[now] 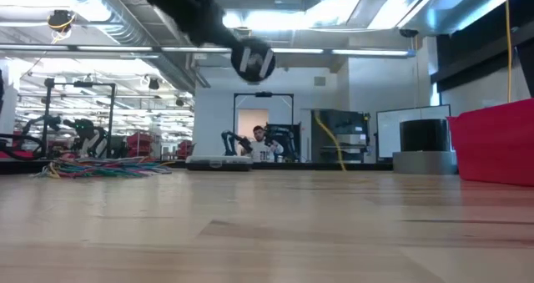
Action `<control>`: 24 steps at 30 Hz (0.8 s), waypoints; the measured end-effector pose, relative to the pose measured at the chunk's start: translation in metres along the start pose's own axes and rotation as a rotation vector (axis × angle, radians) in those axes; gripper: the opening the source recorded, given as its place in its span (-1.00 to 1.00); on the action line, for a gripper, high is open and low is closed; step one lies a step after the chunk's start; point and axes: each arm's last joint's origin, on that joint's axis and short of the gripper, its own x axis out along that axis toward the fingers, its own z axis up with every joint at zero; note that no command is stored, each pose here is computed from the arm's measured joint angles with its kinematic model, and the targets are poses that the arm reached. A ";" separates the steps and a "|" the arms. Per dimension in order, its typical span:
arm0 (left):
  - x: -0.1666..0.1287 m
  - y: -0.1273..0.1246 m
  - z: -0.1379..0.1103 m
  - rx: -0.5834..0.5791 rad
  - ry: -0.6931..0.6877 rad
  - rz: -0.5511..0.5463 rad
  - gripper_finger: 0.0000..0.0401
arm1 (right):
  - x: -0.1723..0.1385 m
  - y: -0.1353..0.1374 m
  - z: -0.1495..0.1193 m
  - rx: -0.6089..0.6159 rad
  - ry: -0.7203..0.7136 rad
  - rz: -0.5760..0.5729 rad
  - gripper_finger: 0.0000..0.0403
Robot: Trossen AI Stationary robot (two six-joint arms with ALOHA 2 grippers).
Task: Coil cords
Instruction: Uncoil the yellow wire from the black spool
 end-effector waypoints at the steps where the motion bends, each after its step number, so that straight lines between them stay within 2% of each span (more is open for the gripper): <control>1: -0.005 0.001 0.002 -0.004 -0.017 -0.008 -1.00 | 0.000 -0.001 -0.010 0.015 0.041 -0.004 -0.97; 4: -0.022 0.005 0.008 -0.028 -0.068 -0.034 -1.00 | 0.004 0.003 -0.041 0.032 0.153 -0.028 -0.97; 7: -0.035 0.010 0.014 -0.088 -0.118 -0.053 -1.00 | 0.013 0.016 -0.074 0.051 0.193 -0.041 -0.97; 10: -0.040 0.013 0.022 -0.186 -0.173 -0.044 -1.00 | 0.027 0.037 -0.101 0.075 0.178 0.011 -0.97; 13: -0.036 0.018 0.031 -0.276 -0.238 -0.010 -1.00 | 0.042 0.056 -0.112 0.091 0.119 0.132 -0.97; 16: -0.024 0.024 0.036 -0.331 -0.269 0.046 -1.00 | 0.058 0.069 -0.105 0.093 0.027 0.266 -0.97; 19: -0.009 0.028 0.032 -0.326 -0.240 0.095 -1.00 | 0.066 0.076 -0.083 0.070 -0.105 0.360 -0.97; 21: 0.001 0.030 0.026 -0.305 -0.189 0.115 -1.00 | 0.065 0.076 -0.064 0.015 -0.175 0.384 -0.97; 24: 0.016 0.027 0.010 -0.237 -0.072 0.120 -1.00 | 0.053 0.070 -0.035 -0.073 -0.232 0.357 -0.97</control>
